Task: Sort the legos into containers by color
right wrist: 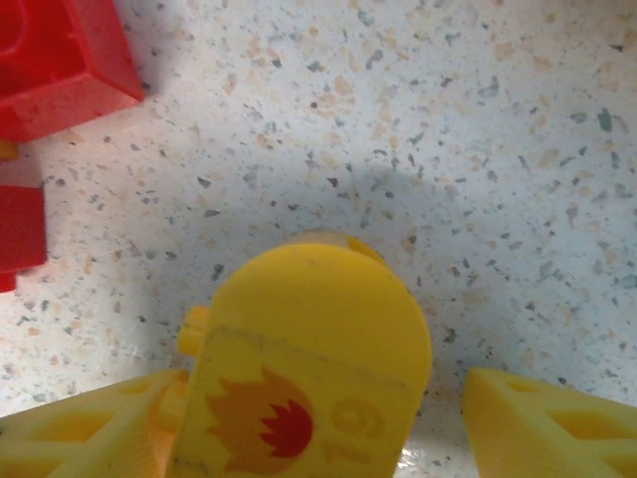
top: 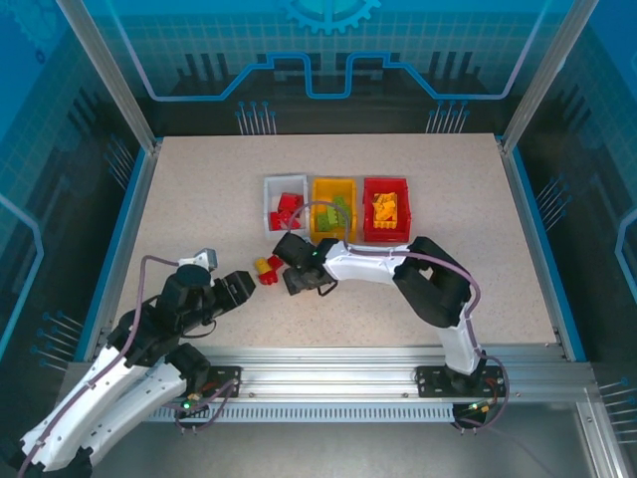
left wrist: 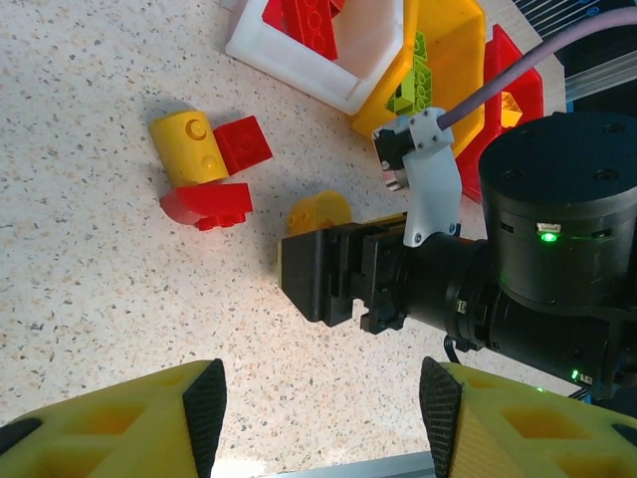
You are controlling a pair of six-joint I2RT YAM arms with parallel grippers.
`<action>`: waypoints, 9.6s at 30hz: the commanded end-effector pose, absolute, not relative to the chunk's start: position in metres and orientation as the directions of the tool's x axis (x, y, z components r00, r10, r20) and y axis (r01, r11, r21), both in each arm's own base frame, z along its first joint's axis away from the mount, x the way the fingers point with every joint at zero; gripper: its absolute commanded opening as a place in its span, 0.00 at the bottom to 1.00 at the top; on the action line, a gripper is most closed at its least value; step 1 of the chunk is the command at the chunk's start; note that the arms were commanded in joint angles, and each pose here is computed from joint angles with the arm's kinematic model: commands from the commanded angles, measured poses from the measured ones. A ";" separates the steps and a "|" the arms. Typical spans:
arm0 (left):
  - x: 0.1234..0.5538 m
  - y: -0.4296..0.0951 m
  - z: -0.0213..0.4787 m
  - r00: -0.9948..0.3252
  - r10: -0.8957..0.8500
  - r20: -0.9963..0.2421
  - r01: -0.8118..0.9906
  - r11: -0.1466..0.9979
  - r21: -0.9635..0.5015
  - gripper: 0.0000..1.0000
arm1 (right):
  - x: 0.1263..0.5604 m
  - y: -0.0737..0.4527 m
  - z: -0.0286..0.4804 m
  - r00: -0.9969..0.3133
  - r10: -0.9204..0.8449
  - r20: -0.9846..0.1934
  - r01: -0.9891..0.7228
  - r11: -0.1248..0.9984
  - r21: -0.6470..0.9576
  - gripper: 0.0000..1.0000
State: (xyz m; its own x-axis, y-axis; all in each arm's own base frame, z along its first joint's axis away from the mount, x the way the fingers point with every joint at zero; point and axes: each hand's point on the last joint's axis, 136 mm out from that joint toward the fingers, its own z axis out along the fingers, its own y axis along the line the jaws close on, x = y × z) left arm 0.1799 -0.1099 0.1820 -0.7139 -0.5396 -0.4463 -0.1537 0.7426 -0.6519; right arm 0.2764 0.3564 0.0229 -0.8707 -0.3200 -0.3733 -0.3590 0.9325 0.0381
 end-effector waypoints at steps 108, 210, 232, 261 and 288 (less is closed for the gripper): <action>0.270 -0.135 0.039 -0.926 -0.251 -0.282 -0.239 0.968 -0.078 0.83 | 0.181 0.291 0.159 -0.752 -0.254 -0.609 -0.551 0.749 0.368 0.74; 0.196 -0.119 0.160 -0.681 -0.468 -0.563 -0.301 0.880 -0.368 0.62 | 0.221 0.334 0.096 -0.789 -0.331 -0.517 -0.478 0.860 0.179 0.70; 0.159 -0.036 0.189 -0.526 -0.585 -0.617 -0.385 0.811 -0.440 0.61 | 0.315 0.482 0.065 -0.676 -0.505 -0.537 -0.616 0.787 0.034 0.66; 0.162 -0.043 0.184 -0.540 -0.576 -0.614 -0.369 0.817 -0.442 0.60 | 0.314 0.463 0.033 -0.735 -0.535 -0.416 -0.598 0.801 0.027 0.56; 0.171 -0.088 0.188 -0.622 -0.536 -0.571 -0.230 0.822 -0.522 0.64 | 0.314 0.407 0.158 -0.685 -0.344 -0.642 -0.489 0.870 0.055 0.32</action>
